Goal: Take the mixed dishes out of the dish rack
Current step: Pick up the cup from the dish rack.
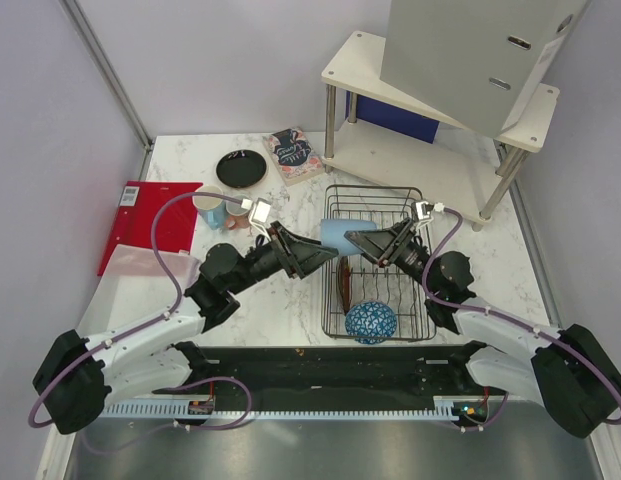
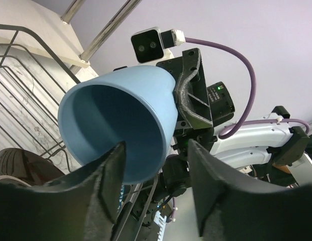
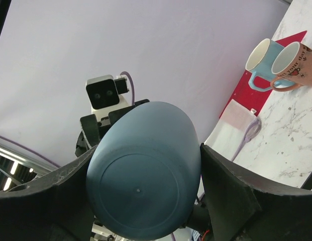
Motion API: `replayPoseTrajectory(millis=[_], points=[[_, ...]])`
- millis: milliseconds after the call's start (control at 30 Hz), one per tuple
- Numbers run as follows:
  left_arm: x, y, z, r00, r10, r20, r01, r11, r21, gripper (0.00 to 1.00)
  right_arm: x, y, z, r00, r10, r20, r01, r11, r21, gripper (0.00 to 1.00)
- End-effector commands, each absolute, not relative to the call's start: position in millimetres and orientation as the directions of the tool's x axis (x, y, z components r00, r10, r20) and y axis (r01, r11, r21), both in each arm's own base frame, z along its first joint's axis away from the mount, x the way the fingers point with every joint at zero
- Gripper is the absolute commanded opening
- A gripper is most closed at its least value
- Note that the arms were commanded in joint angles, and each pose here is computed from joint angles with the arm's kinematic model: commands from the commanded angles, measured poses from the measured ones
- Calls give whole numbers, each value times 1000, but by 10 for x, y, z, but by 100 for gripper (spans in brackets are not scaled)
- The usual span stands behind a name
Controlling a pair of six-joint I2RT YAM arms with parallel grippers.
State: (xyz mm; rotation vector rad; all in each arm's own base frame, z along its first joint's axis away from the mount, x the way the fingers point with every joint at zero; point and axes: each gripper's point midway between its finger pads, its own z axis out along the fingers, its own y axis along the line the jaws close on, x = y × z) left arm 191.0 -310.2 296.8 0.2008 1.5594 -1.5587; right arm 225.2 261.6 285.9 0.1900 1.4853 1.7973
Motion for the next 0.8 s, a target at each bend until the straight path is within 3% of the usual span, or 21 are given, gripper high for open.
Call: replayPoseTrajectory(millis=[0,133,233,267,333,367,400,433,467,500,567,600,767], points=[[1854,-3135,3042,-590,-465,-660,690,135,-712,53,2138,2646,3022,-682,635,-364,-523,-74,849,0],[1844,-3144,3027,-592,-457,-664,693,132,-709,40,2123,2692,2990,-691,622,-368,-519,-73,852,0],[1839,-3136,3049,-584,-459,-670,700,132,-701,15,2125,2714,2970,-696,614,-372,-515,-65,855,0],[1844,-3133,3039,-583,-458,-671,700,137,-701,2,2116,2718,2972,-696,611,-377,-517,-63,854,0],[1848,-3111,3030,-576,-456,-678,699,155,-698,2,2139,2735,2944,-697,604,-386,-510,-38,860,2],[1840,-3101,3039,-572,-455,-682,702,159,-695,2,2129,2731,2964,-692,602,-400,-518,-27,855,13],[1836,-3071,3083,-554,-462,-692,711,169,-682,2,2168,2747,2837,-690,588,-422,-501,33,865,54],[1843,-3059,3024,-561,-445,-698,699,196,-688,2,2168,2731,2929,-667,589,-456,-527,59,848,75],[1856,-3038,3009,-557,-438,-706,696,218,-685,2,2197,2723,2898,-654,582,-484,-526,110,843,90],[1883,-3020,3101,-523,-434,-733,715,244,-655,2,2325,2676,2573,-640,551,-536,-463,281,841,98],[1893,-2974,2964,-543,-361,-758,687,328,-649,2,2416,2545,2740,-569,555,-607,-463,393,794,98],[1936,-2937,3072,-502,-344,-794,704,370,-606,2,2517,2418,2660,-530,525,-666,-419,520,744,98],[1991,-2594,2964,-487,-216,-846,632,581,-513,2,2678,2007,2669,-436,472,-767,-284,736,614,98]])
